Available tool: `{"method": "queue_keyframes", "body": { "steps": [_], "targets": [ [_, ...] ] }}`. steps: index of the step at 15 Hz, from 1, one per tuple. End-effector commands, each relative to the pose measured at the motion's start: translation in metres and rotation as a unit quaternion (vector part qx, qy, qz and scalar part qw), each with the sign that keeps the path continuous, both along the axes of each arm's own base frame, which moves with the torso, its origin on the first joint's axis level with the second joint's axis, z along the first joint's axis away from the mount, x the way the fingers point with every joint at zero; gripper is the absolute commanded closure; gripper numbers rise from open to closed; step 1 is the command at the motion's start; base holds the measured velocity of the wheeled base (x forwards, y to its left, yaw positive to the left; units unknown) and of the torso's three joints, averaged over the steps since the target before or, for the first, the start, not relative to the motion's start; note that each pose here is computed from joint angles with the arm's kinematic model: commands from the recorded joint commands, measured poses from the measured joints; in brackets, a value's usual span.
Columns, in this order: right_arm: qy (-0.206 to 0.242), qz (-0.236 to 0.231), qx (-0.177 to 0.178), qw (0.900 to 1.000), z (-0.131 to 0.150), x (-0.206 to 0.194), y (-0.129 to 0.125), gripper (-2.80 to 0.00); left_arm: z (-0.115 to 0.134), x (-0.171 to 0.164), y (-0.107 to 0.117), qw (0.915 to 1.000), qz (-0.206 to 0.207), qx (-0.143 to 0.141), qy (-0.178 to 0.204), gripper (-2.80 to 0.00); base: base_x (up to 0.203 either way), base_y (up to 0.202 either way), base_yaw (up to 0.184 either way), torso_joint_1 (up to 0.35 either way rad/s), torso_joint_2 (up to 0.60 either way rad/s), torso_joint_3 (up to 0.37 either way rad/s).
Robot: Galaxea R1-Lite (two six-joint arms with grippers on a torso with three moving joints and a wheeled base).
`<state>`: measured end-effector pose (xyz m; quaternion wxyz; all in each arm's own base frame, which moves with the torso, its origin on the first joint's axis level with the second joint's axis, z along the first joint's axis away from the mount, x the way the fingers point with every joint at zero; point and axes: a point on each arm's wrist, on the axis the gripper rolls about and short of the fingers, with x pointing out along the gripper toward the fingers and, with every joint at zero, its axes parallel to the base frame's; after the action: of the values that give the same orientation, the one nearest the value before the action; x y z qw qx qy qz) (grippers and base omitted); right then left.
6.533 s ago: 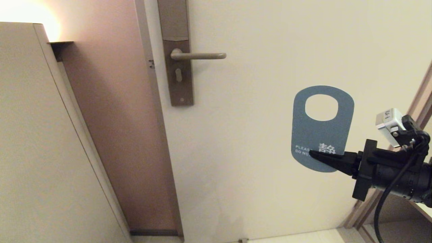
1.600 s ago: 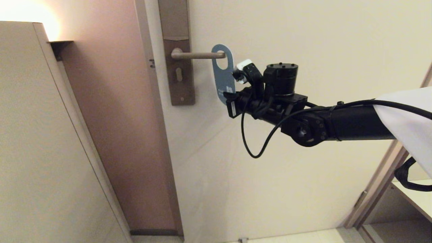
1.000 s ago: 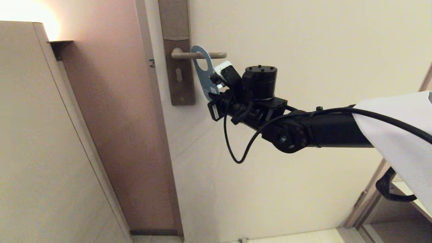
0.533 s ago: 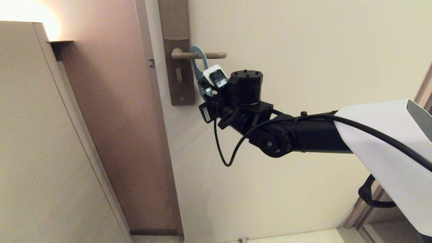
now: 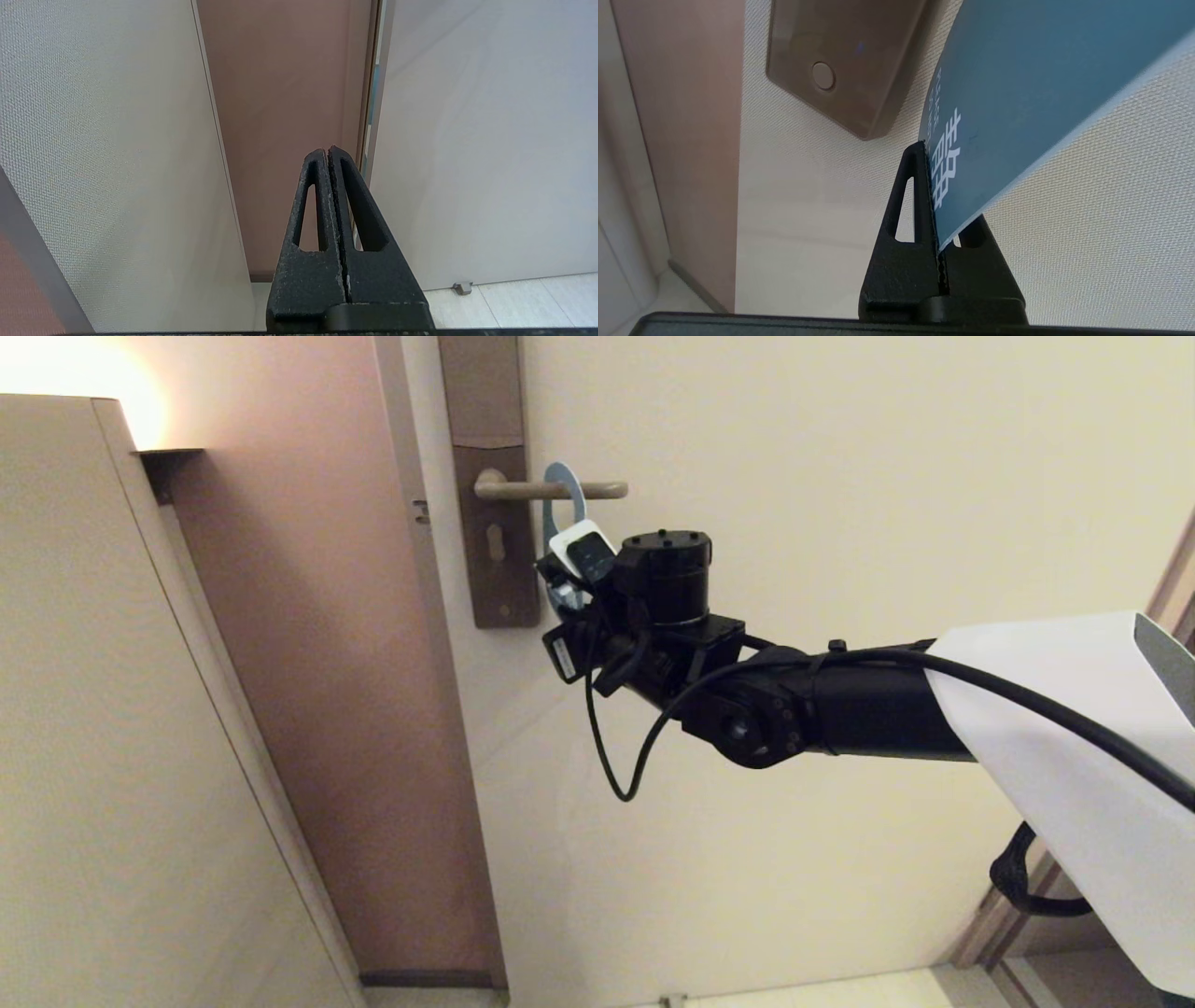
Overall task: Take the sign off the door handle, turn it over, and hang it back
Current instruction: Hang the sign back with the other side facing out
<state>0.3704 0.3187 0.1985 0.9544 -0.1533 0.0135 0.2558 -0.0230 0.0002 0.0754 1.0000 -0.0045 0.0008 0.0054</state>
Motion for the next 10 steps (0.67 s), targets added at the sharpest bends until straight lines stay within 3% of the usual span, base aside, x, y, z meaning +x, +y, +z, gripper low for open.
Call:
{"method": "queue_keyframes", "body": {
  "steps": [1,4,5,10],
  "targets": [
    [-0.003,0.001,0.001,1.000,0.004,-0.001,0.000,0.00,0.000,0.000,0.000,1.0000,0.000,0.000,0.001,0.00,0.000,0.000,0.000,0.000,0.00,0.000],
    [-0.003,0.004,0.002,1.000,0.006,-0.004,0.001,0.00,0.000,0.000,0.000,1.0000,0.000,0.000,0.001,0.00,0.000,0.000,0.000,0.000,0.00,0.000],
    [-0.004,0.006,0.003,1.000,0.007,-0.005,0.002,-2.80,0.000,0.000,0.000,1.0000,0.000,0.000,0.001,0.00,0.000,0.000,0.000,0.000,0.00,0.000],
    [-0.007,0.019,0.008,1.000,0.014,-0.017,0.009,-2.80,0.000,0.000,0.000,1.0000,0.001,0.000,0.001,0.00,0.000,0.000,0.000,0.000,0.00,0.000]
  ]
}}
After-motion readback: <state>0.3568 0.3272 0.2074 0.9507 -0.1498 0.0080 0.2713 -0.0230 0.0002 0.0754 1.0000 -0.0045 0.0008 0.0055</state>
